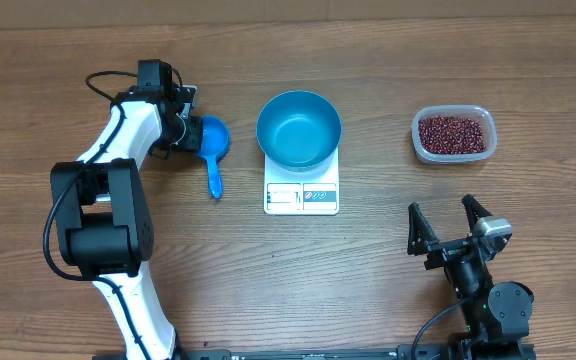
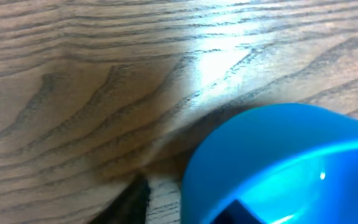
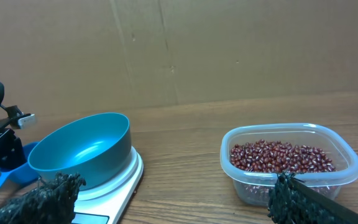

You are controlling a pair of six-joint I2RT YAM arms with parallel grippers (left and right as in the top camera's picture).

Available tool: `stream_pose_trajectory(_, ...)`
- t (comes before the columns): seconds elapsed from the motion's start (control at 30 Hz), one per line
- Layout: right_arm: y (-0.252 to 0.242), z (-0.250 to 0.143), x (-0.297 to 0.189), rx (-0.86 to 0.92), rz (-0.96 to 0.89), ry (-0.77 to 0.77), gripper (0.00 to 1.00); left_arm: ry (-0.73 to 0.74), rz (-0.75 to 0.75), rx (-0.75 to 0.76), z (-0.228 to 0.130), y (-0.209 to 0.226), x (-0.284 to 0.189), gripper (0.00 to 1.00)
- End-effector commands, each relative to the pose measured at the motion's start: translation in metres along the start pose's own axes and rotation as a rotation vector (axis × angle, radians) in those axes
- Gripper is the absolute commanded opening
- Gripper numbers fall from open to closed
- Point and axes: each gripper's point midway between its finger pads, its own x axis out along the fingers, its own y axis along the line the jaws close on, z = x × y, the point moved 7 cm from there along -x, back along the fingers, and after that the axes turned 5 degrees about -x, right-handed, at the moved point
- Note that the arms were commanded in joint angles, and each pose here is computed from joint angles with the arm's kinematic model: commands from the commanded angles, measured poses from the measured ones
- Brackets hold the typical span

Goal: Scoop item into bowl and weigh 150g on scale
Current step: 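Lower the left gripper and close it on the blue scoop's rim, then lift the blue scoop with the left gripper and carry it over the bowl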

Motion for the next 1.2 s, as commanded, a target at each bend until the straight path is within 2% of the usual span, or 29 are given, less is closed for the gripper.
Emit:
stream_pose_trajectory(0.0,0.001,-0.002,0.000,0.002,0.011,-0.002,1.00,0.012,0.005,0.001,-0.003,0.000,0.005,0.16)
stream_pose_trajectory(0.07,0.001,-0.002,0.000,0.002,0.011,-0.002,1.00,0.012,0.005,0.001,-0.003,0.000,0.005,0.04)
stream_pose_trajectory(0.4,0.001,-0.002,0.000,0.002,0.011,-0.002,1.00,0.007,0.005,0.001,-0.002,-0.001,0.003,0.04)
stream_pose_trajectory(0.53,0.001,-0.002,0.000,0.002,0.011,-0.002,1.00,-0.026,0.023,0.004,0.012,-0.001,-0.015,0.04)
stream_pose_trajectory(0.73,0.001,-0.002,0.000,0.002,0.011,-0.002,1.00,-0.103,0.035,0.010,0.048,-0.005,-0.068,0.04)
stream_pose_trajectory(0.9,0.001,-0.002,0.000,0.002,0.011,-0.002,1.00,-0.211,0.036,-0.043,0.078,-0.010,-0.129,0.04)
stream_pose_trajectory(1.07,0.001,-0.002,0.000,0.002,0.011,-0.002,1.00,-0.247,0.010,-0.195,0.083,-0.018,-0.188,0.04)
stream_pose_trajectory(1.17,0.001,-0.002,0.000,0.002,0.011,-0.002,1.00,-0.204,-0.027,-0.343,0.071,-0.023,-0.210,0.04)
